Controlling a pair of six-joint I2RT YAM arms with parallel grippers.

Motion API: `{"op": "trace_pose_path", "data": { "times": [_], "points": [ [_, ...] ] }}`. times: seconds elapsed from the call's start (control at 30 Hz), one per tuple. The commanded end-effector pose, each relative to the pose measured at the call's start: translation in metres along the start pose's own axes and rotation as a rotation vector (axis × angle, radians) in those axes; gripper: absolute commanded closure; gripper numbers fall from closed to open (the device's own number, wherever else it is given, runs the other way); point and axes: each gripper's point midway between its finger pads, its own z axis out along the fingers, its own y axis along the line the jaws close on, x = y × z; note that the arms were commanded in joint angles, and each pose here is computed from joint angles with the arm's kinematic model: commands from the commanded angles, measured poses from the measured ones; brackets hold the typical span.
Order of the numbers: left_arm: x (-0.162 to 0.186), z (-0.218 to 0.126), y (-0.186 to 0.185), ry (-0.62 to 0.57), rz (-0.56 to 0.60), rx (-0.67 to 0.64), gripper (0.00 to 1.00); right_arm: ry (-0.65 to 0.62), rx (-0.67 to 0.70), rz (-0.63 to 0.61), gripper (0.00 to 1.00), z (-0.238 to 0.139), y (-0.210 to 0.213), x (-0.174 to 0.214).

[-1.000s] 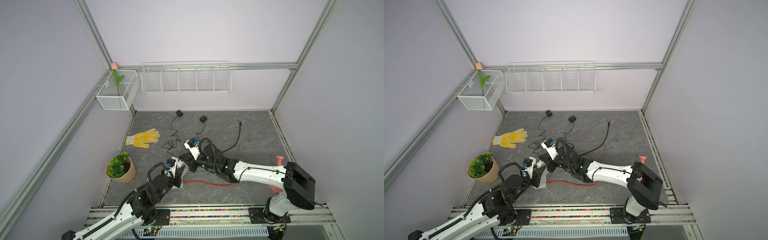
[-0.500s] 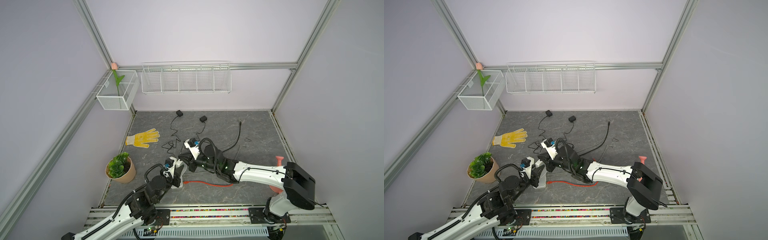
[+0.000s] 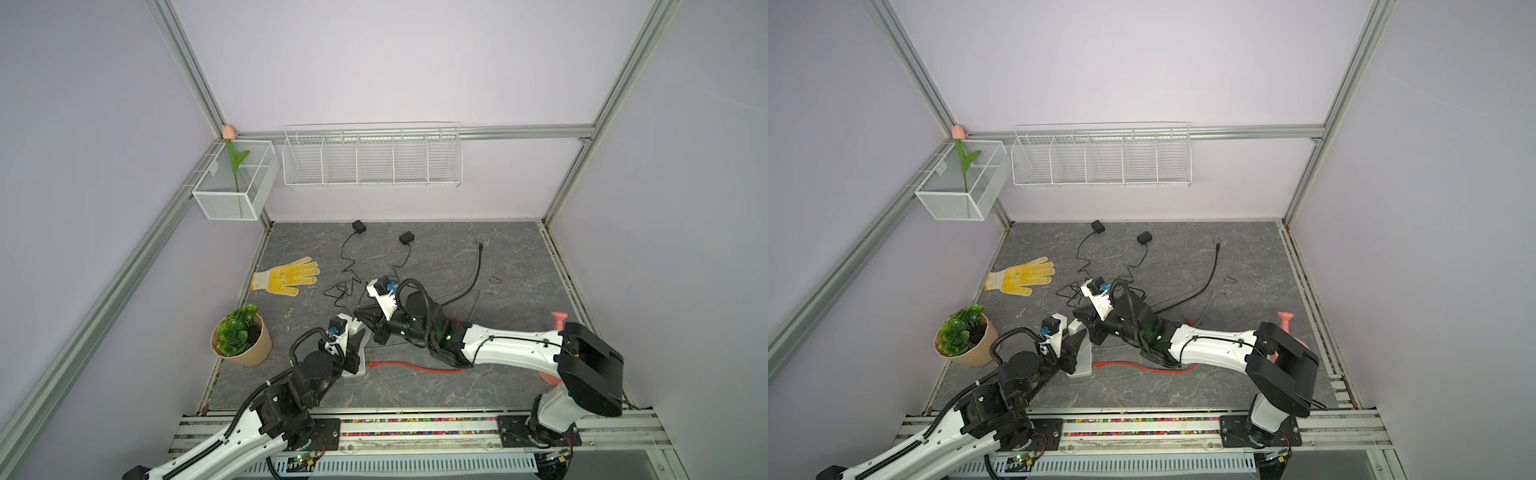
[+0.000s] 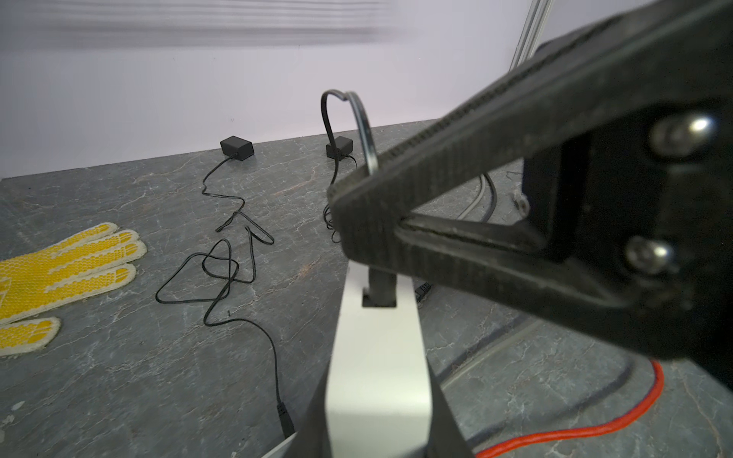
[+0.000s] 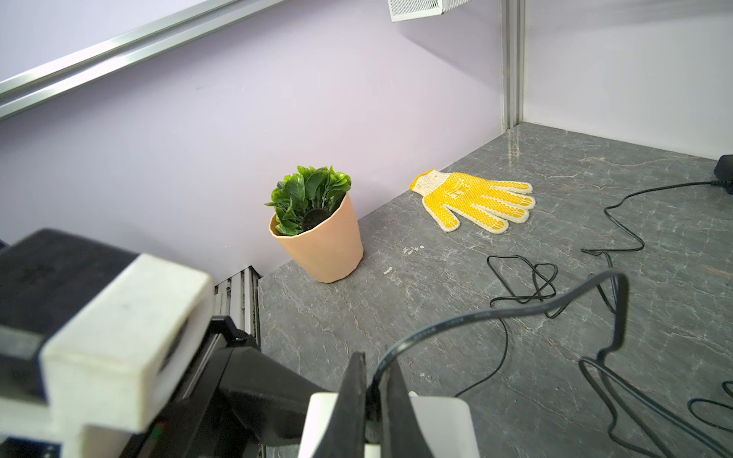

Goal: Insert the plug into the switch port
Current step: 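Open the right gripper off the black plug and draw it back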

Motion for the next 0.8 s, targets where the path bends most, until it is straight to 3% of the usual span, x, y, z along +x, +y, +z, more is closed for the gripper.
{"op": "trace_pose_path", "data": {
  "times": [0.0,0.5,0.67,0.77],
  "points": [
    [-0.126,-0.041,-0.001,-0.459,-0.192,0.058,1.0,0.483,0.048,0.084,0.93,-0.015,-0.013,0.157],
    [-0.134,-0.044,-0.001,-0.486,-0.189,0.057,1.0,0.535,0.071,0.064,0.93,-0.017,-0.012,0.176],
    [-0.13,-0.041,-0.001,-0.466,-0.181,0.054,1.0,0.53,0.08,0.039,0.93,-0.019,-0.011,0.166],
    [-0.12,-0.035,-0.002,-0.427,-0.171,0.05,1.0,0.524,0.083,-0.001,0.81,-0.021,-0.007,0.148]
  ]
}}
